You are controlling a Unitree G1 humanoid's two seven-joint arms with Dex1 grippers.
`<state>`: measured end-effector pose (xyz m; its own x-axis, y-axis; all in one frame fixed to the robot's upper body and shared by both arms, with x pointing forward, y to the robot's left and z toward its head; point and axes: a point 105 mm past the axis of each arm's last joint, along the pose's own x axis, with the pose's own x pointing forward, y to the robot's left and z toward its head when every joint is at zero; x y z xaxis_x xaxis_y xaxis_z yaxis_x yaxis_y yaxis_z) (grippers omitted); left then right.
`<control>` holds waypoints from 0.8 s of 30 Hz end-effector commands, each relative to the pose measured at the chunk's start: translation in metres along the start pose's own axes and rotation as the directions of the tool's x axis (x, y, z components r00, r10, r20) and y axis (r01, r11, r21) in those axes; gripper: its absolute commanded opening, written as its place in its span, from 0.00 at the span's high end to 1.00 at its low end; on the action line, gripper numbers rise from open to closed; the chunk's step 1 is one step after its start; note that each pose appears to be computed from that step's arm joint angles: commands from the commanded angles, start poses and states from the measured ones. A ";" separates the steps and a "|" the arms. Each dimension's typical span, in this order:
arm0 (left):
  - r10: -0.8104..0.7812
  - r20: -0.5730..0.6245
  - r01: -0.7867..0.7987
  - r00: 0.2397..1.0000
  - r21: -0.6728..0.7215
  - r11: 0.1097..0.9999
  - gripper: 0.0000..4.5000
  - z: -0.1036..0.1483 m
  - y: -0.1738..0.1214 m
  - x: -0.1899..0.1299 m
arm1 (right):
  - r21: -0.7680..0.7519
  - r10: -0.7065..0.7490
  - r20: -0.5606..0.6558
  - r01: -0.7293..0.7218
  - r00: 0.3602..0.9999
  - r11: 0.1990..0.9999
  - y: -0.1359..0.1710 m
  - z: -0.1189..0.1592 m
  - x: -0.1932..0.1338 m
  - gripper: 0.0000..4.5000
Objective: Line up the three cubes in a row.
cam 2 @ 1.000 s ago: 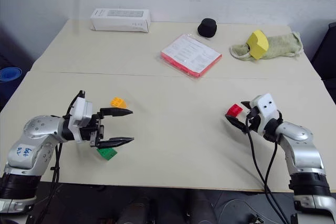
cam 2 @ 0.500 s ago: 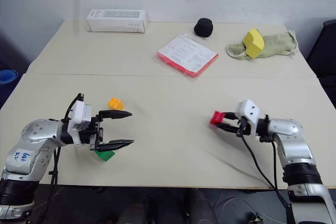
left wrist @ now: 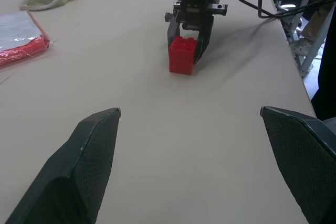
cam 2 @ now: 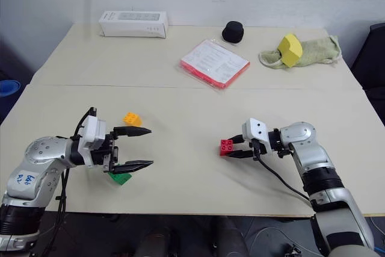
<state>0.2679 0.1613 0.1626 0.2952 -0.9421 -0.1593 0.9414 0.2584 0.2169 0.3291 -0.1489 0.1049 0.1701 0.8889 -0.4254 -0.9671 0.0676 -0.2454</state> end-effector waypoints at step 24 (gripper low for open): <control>0.637 -0.224 -0.674 0.738 -0.182 0.716 0.00 -0.071 0.010 -0.180 | 0.139 -0.552 0.320 0.538 0.770 0.831 0.074 0.010 -0.094 0.00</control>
<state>0.2357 0.3525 0.1114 0.8615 -0.4521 -0.2312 0.4795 0.8741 0.0775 0.2439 -0.2279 0.1214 0.6296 0.7753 0.0495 -0.7410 0.6184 -0.2617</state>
